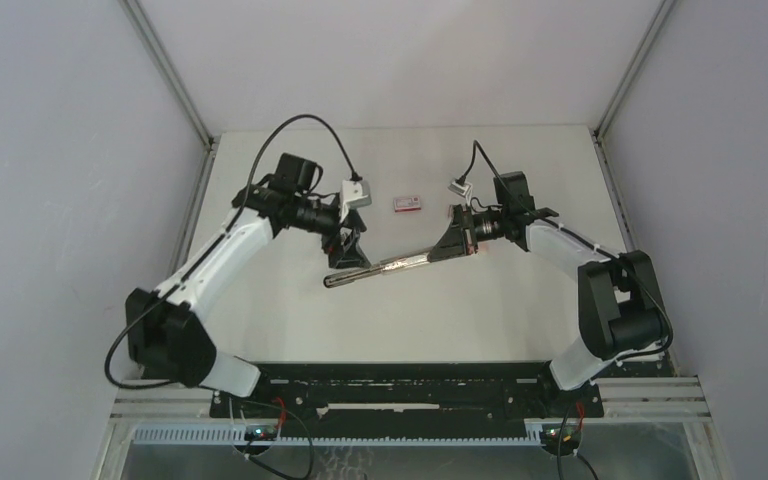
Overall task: Unload the staples from the stapler
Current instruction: Unload the staple at the center of the board.
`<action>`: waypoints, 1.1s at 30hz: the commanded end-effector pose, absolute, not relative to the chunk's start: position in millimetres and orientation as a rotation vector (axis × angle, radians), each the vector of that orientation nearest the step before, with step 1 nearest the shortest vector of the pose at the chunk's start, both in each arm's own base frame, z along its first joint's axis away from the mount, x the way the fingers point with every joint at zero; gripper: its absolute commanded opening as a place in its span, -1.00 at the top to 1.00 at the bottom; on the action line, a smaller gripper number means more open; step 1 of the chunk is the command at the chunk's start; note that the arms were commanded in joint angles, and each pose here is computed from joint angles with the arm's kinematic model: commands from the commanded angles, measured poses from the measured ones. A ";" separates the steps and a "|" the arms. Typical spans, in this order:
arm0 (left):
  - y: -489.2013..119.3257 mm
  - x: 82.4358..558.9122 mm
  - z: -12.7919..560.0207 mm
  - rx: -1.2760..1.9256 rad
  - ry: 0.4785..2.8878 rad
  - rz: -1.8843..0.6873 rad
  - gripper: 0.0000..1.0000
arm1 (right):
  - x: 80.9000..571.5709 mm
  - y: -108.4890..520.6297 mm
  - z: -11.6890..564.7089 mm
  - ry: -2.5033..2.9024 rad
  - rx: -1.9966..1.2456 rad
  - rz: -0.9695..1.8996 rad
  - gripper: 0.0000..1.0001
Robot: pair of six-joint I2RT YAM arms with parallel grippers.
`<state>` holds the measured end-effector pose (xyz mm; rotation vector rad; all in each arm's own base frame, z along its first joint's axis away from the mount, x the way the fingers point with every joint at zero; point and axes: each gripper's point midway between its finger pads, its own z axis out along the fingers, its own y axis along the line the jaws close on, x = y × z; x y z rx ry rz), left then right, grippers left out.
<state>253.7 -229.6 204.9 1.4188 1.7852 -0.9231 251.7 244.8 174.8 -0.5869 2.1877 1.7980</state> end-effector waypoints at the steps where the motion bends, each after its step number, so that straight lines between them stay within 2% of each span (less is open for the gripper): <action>1: -246.4 248.8 219.3 1.441 1.803 -1.165 -0.99 | 240.6 247.4 208.0 2.021 -0.756 1.806 1.00; 13: -267.3 224.0 201.9 1.590 1.836 -1.516 -0.98 | 235.2 248.5 210.8 1.994 -0.798 1.798 1.00; 27: -279.5 213.0 171.0 1.649 1.966 -1.510 -0.84 | 231.6 247.1 217.0 1.968 -0.821 1.788 1.00; 33: -286.4 226.5 160.9 1.578 2.015 -1.462 -0.90 | 230.0 247.7 217.3 1.963 -0.831 1.792 1.00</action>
